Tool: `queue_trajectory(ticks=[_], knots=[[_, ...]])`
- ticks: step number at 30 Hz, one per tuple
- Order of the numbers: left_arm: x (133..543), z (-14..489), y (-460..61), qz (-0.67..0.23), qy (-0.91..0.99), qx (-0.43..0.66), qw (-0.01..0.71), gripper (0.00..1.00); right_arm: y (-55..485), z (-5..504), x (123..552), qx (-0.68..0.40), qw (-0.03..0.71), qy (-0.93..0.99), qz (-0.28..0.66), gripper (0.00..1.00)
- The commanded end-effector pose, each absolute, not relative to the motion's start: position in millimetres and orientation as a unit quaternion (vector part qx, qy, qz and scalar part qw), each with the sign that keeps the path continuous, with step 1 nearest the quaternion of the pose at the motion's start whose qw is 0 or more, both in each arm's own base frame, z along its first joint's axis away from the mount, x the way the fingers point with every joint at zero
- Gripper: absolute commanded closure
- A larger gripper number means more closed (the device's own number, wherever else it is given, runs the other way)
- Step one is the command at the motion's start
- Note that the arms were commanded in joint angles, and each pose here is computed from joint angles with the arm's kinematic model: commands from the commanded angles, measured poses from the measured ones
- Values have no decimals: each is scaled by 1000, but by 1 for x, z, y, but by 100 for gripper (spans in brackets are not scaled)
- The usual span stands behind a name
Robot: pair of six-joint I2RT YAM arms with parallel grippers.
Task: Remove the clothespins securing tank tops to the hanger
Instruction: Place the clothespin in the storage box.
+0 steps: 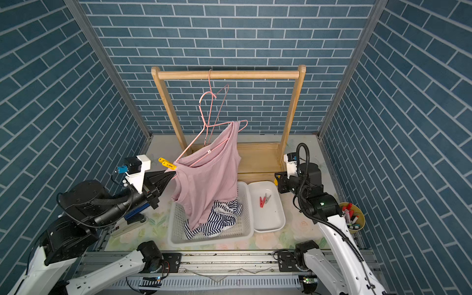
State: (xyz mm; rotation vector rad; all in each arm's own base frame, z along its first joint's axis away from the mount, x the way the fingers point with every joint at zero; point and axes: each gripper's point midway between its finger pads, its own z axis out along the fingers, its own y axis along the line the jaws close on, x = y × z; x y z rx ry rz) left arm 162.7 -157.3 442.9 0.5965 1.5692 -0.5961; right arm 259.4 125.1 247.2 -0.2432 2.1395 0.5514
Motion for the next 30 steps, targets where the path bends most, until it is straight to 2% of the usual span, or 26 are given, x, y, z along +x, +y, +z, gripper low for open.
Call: queue_trajectory(ticks=[1,19,30], knots=[[153,474,-147,-284,640,238,673,100,117,238,263,-45,450,864,220,100],[161,471,-149,-271,647,235,672,100,112,151,263,51,388,909,141,100],[173,460,-158,-256,665,242,658,100,126,113,271,44,362,925,103,100]])
